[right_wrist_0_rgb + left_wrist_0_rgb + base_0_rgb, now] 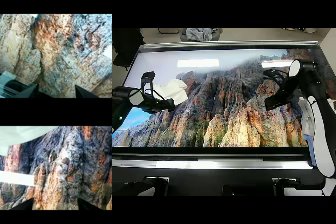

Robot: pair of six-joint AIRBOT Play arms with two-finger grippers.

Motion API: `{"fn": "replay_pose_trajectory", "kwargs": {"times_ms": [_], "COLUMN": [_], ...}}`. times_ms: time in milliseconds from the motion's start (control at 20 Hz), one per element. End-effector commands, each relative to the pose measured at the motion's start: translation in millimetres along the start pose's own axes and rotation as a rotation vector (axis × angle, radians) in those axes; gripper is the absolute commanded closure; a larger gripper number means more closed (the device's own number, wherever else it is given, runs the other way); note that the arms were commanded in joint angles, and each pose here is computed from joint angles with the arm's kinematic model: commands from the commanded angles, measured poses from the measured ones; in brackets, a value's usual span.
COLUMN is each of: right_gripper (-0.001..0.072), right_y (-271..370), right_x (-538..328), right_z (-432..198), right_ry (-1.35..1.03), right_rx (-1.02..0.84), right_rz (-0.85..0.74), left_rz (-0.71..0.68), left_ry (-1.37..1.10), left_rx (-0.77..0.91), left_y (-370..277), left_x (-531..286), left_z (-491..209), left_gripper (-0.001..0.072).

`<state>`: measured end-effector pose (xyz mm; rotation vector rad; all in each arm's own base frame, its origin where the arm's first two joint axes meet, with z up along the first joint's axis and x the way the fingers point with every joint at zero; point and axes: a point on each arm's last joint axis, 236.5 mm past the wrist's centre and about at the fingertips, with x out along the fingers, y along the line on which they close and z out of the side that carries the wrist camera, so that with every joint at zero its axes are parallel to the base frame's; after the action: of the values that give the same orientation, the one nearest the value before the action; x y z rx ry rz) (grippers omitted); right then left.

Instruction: Fold the shirts.

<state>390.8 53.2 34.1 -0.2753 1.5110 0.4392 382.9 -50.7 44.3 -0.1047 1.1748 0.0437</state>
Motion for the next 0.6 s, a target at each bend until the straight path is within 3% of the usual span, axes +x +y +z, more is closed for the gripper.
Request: {"fn": "replay_pose_trajectory", "kwargs": {"times_ms": [0, 350, 450, 550], "right_gripper": [0.0181, 0.0145, 0.0145, 0.0145], "right_y": [-5.0, -26.8, -28.3, -28.2], "right_x": [-0.1, -8.4, -9.7, -9.7], "right_z": [12.8, 58.6, 62.4, 62.7], "right_ry": [-0.053, -0.249, -0.266, -0.267], "right_rx": [-0.001, -0.002, -0.003, -0.003], "right_rz": [-0.022, -0.116, -0.123, -0.123], "left_rz": [-0.028, -0.116, -0.078, -0.034], "left_ry": [-0.097, -0.516, -0.541, -0.409], "left_rx": [-0.005, 0.028, -0.027, -0.196], "left_y": [-7.4, -28.3, 0.4, 60.5], "left_x": [0.9, -17.3, -6.3, 19.3], "left_z": [23.5, 121.4, 150.3, 165.3], "left_gripper": [0.0049, 0.0050, 0.0045, 0.0042]}}
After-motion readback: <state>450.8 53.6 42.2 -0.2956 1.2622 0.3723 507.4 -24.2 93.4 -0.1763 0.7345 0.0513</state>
